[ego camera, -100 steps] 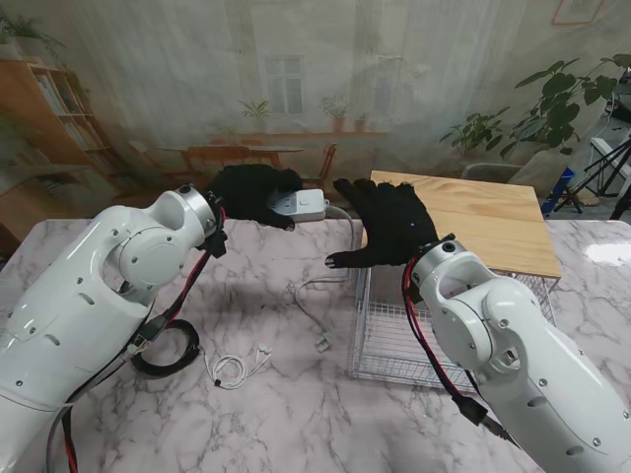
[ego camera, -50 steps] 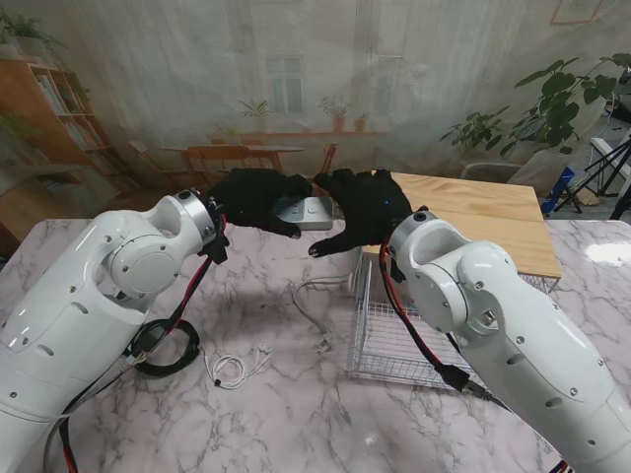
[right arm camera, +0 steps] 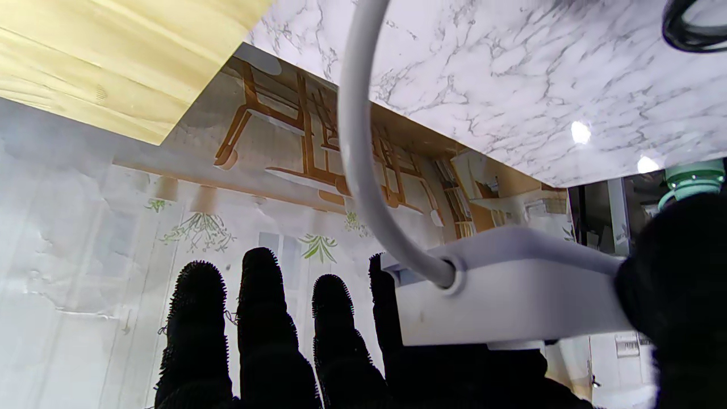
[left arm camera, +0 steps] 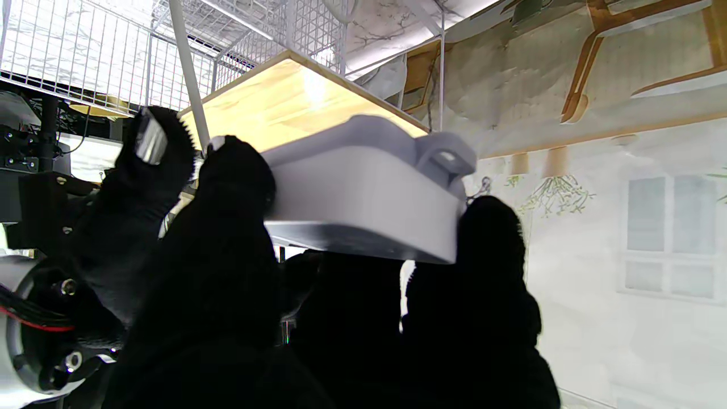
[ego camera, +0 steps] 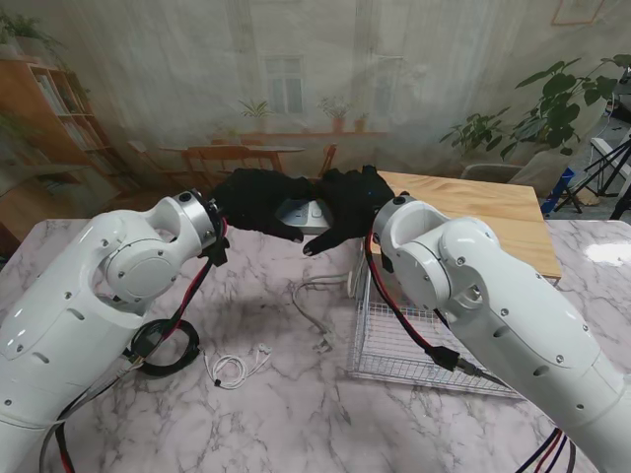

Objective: Load the small electronics into the mesh drawer

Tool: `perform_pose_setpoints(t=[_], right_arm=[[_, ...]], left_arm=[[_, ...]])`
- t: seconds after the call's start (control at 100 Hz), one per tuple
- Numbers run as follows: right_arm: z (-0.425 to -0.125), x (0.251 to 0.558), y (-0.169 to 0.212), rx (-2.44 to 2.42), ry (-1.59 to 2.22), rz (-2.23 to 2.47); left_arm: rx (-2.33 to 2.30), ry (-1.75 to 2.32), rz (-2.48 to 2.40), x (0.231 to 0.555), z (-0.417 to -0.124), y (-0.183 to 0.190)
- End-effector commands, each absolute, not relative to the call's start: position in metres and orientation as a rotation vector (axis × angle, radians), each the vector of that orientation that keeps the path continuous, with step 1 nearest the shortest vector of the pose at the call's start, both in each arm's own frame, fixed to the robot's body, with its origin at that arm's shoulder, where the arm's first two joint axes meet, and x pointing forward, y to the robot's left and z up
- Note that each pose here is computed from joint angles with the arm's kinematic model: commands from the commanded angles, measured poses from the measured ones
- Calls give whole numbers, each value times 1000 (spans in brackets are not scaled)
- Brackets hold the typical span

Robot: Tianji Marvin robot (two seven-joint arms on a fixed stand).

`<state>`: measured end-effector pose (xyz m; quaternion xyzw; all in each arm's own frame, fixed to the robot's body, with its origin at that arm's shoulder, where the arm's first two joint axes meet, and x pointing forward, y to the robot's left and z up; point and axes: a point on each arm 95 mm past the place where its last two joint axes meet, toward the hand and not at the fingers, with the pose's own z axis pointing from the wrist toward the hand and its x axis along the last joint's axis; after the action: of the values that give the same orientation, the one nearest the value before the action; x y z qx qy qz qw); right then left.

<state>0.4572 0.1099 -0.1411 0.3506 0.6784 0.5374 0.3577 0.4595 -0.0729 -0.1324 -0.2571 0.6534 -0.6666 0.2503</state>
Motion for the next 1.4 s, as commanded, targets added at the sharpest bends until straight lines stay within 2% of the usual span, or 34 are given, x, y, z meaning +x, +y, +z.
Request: perform_pose_setpoints(t=[0.0, 0.77, 1.11, 1.39], right_arm=[[-139, 462, 111, 902, 1765, 1364], [-148, 478, 130, 863, 1791, 1363], [-146, 471, 122, 818, 1848, 1334], [-150, 476, 117, 862, 1821, 1313]], left_arm=[[-681, 1795, -1813, 456, -130, -79], [-653, 1793, -1859, 450, -127, -80], [-669, 1739, -1868, 458, -132, -82], [-639, 1770, -1811, 459, -128, -69]])
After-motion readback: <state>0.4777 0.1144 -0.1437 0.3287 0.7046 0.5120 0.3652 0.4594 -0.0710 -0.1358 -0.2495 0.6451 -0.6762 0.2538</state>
